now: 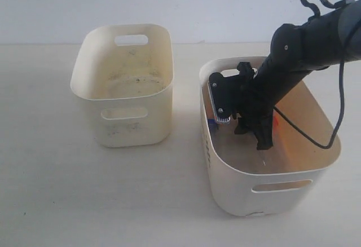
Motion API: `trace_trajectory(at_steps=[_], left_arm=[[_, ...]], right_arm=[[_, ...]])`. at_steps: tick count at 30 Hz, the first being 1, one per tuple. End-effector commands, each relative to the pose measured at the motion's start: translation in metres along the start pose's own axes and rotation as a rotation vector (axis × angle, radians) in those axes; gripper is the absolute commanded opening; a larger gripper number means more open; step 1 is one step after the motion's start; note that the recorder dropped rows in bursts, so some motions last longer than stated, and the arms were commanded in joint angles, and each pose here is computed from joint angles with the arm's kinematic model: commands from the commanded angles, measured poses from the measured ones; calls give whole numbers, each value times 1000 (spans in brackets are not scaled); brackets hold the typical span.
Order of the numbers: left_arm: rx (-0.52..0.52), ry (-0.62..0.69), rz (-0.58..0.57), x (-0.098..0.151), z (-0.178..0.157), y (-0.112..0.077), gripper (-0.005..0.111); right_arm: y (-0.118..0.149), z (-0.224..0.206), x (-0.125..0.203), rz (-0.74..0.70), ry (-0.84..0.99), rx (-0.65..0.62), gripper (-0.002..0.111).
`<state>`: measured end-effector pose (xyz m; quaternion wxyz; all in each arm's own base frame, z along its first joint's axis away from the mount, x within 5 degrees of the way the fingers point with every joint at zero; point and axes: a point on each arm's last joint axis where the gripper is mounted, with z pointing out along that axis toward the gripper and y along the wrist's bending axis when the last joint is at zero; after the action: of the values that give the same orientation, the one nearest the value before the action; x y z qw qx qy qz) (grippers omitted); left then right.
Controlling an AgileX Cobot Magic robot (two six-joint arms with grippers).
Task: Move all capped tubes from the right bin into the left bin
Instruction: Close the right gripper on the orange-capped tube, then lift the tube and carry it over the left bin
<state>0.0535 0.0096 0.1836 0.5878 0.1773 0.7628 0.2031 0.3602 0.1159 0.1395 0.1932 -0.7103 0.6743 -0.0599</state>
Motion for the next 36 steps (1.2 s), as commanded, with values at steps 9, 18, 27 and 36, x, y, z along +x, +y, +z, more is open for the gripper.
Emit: trace_trajectory(at_steps=[9, 18, 27, 36], left_arm=[[1, -6, -4, -1, 0, 1, 4], [1, -6, -4, -1, 0, 1, 4], [1, -6, -4, -1, 0, 1, 4], [1, -6, -4, -1, 0, 1, 4]], right_arm=[[-6, 19, 3, 60, -1, 80, 48], [-4, 23, 4, 63, 2, 61, 29], [0, 21, 4, 56, 6, 18, 0], [-15, -37, -6, 71, -37, 129, 0]])
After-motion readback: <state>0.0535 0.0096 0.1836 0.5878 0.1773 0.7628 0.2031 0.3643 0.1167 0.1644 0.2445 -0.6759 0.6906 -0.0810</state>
